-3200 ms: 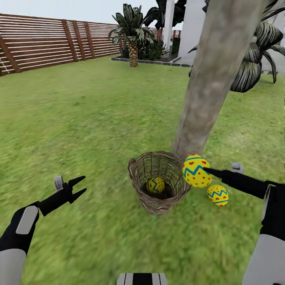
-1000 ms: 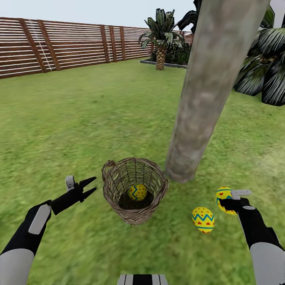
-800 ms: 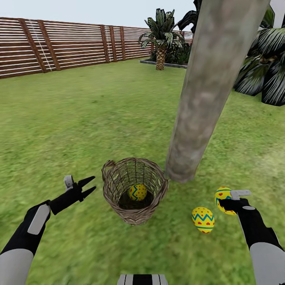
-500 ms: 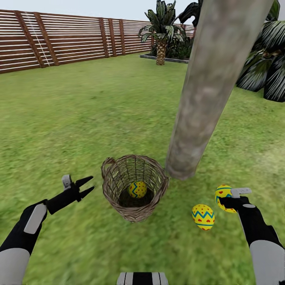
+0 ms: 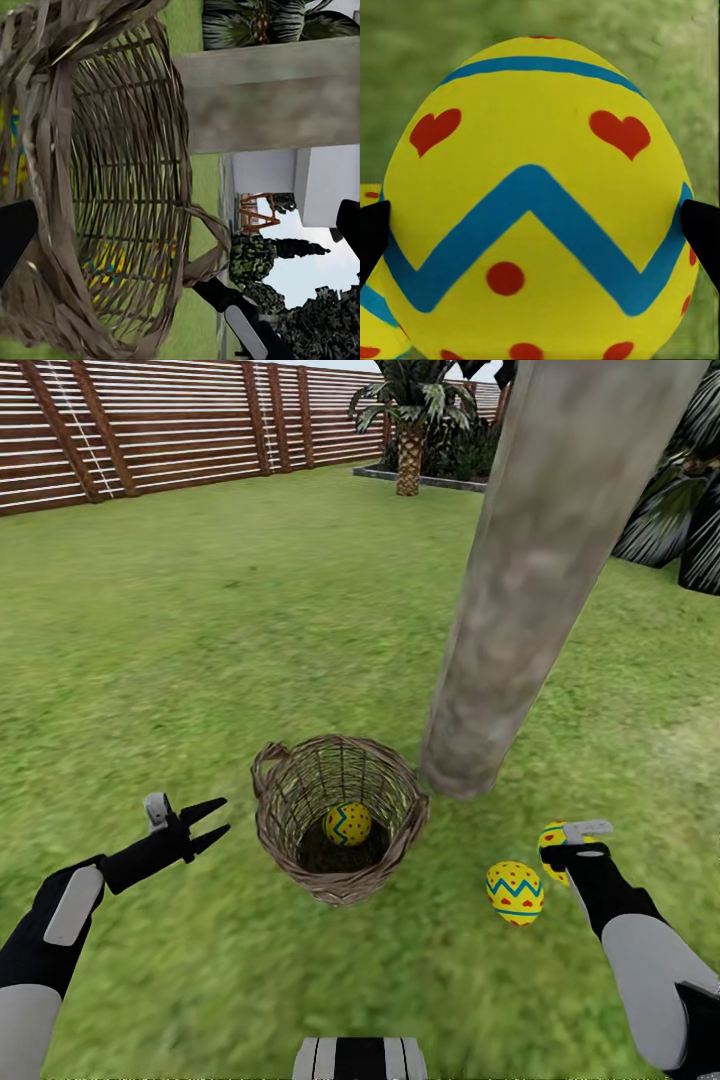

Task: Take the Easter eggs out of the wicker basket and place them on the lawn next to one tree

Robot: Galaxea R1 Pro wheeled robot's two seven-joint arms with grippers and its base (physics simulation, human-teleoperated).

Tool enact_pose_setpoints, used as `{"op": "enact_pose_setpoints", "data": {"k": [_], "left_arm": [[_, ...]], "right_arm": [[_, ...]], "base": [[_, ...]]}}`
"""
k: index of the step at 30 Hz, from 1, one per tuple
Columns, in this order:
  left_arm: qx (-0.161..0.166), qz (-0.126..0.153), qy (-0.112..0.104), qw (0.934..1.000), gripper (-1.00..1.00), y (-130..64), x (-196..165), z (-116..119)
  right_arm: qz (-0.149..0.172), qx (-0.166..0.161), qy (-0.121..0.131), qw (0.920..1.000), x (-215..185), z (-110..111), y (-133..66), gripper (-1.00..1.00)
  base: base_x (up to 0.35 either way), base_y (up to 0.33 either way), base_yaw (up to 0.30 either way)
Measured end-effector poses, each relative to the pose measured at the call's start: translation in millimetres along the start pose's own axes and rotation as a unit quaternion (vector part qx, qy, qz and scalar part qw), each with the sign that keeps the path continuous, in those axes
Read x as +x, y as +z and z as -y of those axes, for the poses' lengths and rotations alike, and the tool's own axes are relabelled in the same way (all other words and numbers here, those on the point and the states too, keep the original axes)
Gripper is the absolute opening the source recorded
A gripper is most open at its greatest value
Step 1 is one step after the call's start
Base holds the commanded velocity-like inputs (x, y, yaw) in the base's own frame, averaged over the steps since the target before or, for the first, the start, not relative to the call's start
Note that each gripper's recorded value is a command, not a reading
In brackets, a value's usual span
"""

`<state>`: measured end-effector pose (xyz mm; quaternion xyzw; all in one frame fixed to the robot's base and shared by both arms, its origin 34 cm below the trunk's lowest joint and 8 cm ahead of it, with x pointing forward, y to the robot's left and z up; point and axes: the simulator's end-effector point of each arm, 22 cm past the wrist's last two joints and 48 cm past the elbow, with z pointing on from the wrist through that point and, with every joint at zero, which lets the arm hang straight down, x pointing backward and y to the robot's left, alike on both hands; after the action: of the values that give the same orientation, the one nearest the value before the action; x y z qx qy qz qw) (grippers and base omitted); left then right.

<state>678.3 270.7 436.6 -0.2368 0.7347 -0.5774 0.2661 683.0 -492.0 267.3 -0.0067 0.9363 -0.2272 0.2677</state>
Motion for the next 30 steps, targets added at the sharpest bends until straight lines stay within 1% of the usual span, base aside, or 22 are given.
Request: {"op": "enact_pose_setpoints", "data": {"k": [2,6,12,18,25,28,30], "left_arm": [[-0.002,-0.001,-0.002,1.0000,1.00,0.4,0.8,-4.6],[-0.014,-0.001,-0.003,0.9999,1.00,-4.6,-2.5,-16.2],[-0.024,-0.004,-0.012,0.9996,1.00,-4.0,0.3,-31.8],[-0.035,-0.008,-0.020,0.9992,1.00,-3.1,4.5,-48.2],[-0.046,-0.010,-0.032,0.9984,1.00,-2.4,9.2,-67.1],[-0.049,-0.011,-0.038,0.9981,1.00,-2.3,10.7,-73.9],[-0.047,-0.008,-0.036,0.9982,1.00,-3.6,9.1,-73.6]], "right_arm": [[0.001,0.012,-0.001,0.9999,1.1,0.3,4.2,-1.00],[0.003,0.012,-0.001,0.9999,2.6,-6.8,11.6,-1.00],[-0.005,0.012,-0.005,0.9999,12.5,-11.2,20.0,-1.00],[-0.013,0.011,-0.010,0.9998,23.0,-15.5,27.8,-1.00],[-0.026,0.009,-0.016,0.9995,38.6,-22.5,37.1,-1.00],[-0.028,0.005,-0.018,0.9994,43.5,-25.7,41.1,-1.00],[-0.028,0.004,-0.018,0.9994,42.9,-26.4,41.0,-1.00]], "base": [[0.000,0.000,0.000],[-0.147,-0.088,0.000],[-0.233,-0.155,0.000],[-0.011,-0.014,0.000],[0.098,-0.085,0.000],[0.003,-0.002,0.000],[0.000,0.000,0.000]]}}
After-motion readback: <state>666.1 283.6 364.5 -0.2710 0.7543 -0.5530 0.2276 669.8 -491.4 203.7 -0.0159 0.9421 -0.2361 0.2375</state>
